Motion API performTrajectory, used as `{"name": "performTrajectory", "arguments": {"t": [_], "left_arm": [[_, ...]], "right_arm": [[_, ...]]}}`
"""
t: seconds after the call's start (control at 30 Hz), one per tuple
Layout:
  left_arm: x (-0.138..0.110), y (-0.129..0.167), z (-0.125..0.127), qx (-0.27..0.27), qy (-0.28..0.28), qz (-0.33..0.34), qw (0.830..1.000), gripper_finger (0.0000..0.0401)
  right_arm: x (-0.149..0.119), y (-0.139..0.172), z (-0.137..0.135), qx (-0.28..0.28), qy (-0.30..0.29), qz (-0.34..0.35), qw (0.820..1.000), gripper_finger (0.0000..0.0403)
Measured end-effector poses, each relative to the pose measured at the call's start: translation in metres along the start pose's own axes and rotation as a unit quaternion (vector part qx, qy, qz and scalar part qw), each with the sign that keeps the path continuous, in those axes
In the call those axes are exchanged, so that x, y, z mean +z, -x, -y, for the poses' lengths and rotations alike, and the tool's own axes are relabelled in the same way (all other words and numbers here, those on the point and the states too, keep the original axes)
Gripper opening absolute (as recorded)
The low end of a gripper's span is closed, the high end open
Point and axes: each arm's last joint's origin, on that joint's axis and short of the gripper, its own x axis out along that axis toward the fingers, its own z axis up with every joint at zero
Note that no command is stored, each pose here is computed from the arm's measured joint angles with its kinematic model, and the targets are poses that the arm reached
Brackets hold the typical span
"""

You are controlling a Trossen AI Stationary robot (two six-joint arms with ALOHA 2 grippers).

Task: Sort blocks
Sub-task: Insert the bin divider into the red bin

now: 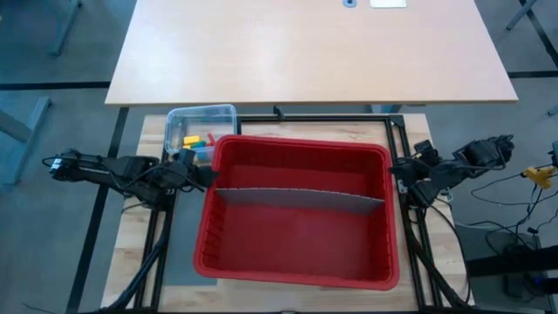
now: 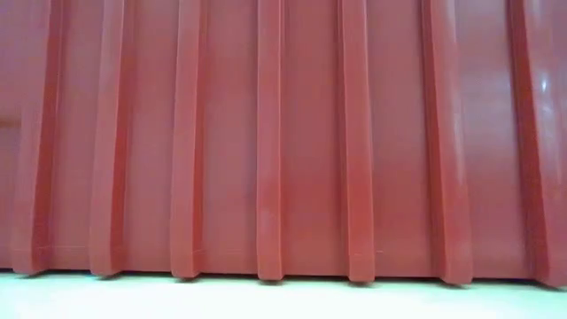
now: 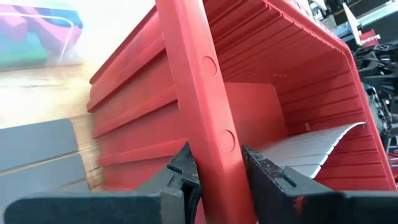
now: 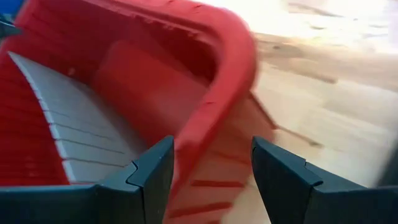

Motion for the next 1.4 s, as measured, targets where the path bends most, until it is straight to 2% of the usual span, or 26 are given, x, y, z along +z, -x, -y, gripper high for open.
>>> {"name": "performTrajectory", "arguments": {"t": [0.23,0.33,0.67,0.8,0.93,1.23,1.4], "left_arm": [[0.000,0.000,0.000,-0.001,0.000,-0.002,1.000,0.0081],[0.000,0.000,0.000,-0.003,0.000,-0.004,1.000,0.0081],[-0.001,0.000,0.002,-0.013,0.001,-0.025,1.000,0.0081],[-0.001,0.001,0.003,-0.022,0.005,-0.031,0.999,0.0081],[-0.001,0.001,0.004,-0.024,0.008,-0.035,0.999,0.0081],[-0.001,0.000,0.006,-0.034,0.011,-0.040,0.999,0.0078],[-0.001,0.000,0.007,-0.039,0.013,-0.039,0.998,0.0076]], "right_arm": [[-0.006,-0.007,-0.004,-0.004,-0.010,-0.019,1.000,0.0190],[-0.006,-0.009,-0.006,-0.011,-0.010,-0.020,1.000,0.0176],[-0.005,-0.009,-0.007,-0.019,-0.014,0.010,1.000,0.0025],[-0.004,-0.009,-0.006,-0.021,-0.008,0.024,0.999,0.0004],[-0.004,-0.008,-0.008,-0.015,0.001,0.006,1.000,0.0037],[-0.009,-0.010,-0.011,0.000,-0.027,-0.055,0.998,0.0183],[-0.017,-0.021,-0.015,0.013,-0.034,-0.060,0.998,0.0212]]}}
